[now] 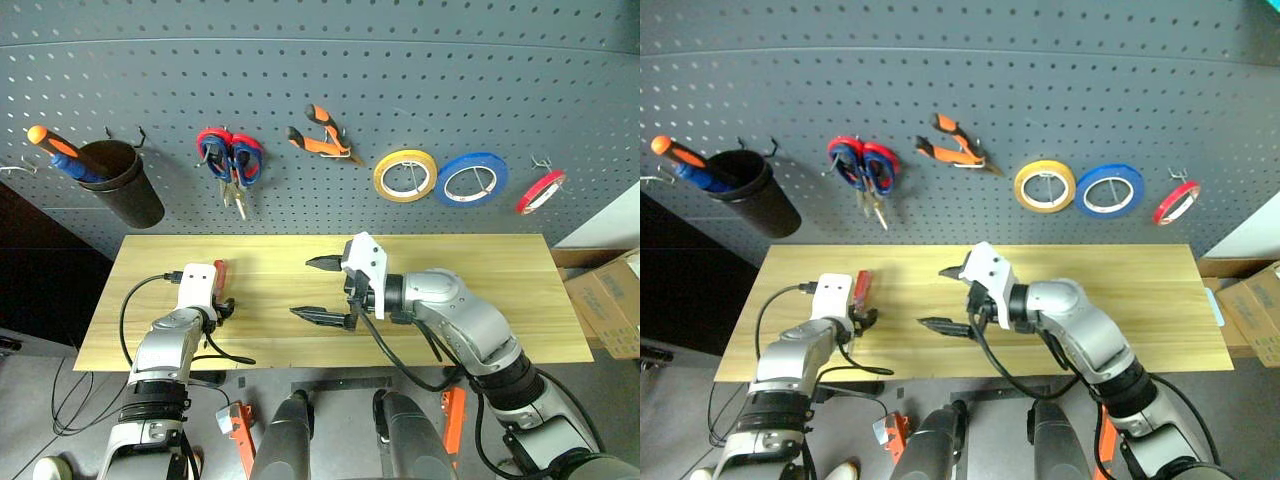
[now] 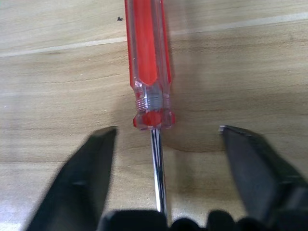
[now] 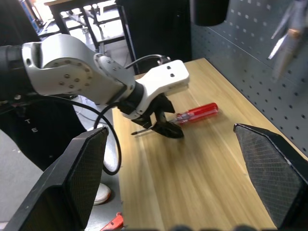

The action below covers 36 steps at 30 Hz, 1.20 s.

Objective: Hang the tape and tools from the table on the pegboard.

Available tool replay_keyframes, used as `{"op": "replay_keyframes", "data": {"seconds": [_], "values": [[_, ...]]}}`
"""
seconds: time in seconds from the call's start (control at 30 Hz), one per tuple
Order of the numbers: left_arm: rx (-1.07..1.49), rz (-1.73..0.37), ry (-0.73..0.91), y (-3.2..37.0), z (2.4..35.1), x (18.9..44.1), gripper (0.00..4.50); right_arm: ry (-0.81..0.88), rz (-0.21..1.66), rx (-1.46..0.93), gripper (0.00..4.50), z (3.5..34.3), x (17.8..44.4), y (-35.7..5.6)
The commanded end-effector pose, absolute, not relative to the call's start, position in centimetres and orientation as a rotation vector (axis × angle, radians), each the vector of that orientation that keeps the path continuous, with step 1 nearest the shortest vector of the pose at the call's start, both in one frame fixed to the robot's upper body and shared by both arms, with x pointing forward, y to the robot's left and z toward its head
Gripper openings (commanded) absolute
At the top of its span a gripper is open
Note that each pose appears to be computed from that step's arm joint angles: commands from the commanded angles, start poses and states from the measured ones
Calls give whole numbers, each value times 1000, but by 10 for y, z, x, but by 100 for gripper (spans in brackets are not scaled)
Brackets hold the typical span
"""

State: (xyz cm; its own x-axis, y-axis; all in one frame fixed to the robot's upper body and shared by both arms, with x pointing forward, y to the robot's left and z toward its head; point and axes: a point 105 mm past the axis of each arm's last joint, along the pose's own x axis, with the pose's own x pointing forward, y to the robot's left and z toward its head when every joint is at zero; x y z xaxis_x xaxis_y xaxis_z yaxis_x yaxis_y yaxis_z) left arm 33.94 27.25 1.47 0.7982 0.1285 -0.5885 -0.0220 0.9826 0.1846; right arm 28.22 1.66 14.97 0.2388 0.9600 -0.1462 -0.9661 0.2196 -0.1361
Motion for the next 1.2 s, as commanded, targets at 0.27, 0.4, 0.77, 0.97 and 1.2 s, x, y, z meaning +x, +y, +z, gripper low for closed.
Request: {"op": "replay_keyframes", "data": {"seconds": [0.27, 0.4, 0.77, 0.97, 1.2], "values": [[202, 114, 670, 281, 13, 334, 3, -16, 1325, -201, 450, 163, 284, 15], [201, 118, 671, 282, 13, 335, 3, -19, 1324, -204, 450, 163, 286, 15], [176, 72, 549, 250, 24, 335, 3, -59, 1302, -215, 450, 171, 292, 8], [146, 26, 449, 214, 31, 332, 3, -85, 1277, -138, 450, 184, 295, -2], [150, 79, 329, 204, 45, 325, 3, -108, 1210, -62, 450, 196, 301, -12]]}}
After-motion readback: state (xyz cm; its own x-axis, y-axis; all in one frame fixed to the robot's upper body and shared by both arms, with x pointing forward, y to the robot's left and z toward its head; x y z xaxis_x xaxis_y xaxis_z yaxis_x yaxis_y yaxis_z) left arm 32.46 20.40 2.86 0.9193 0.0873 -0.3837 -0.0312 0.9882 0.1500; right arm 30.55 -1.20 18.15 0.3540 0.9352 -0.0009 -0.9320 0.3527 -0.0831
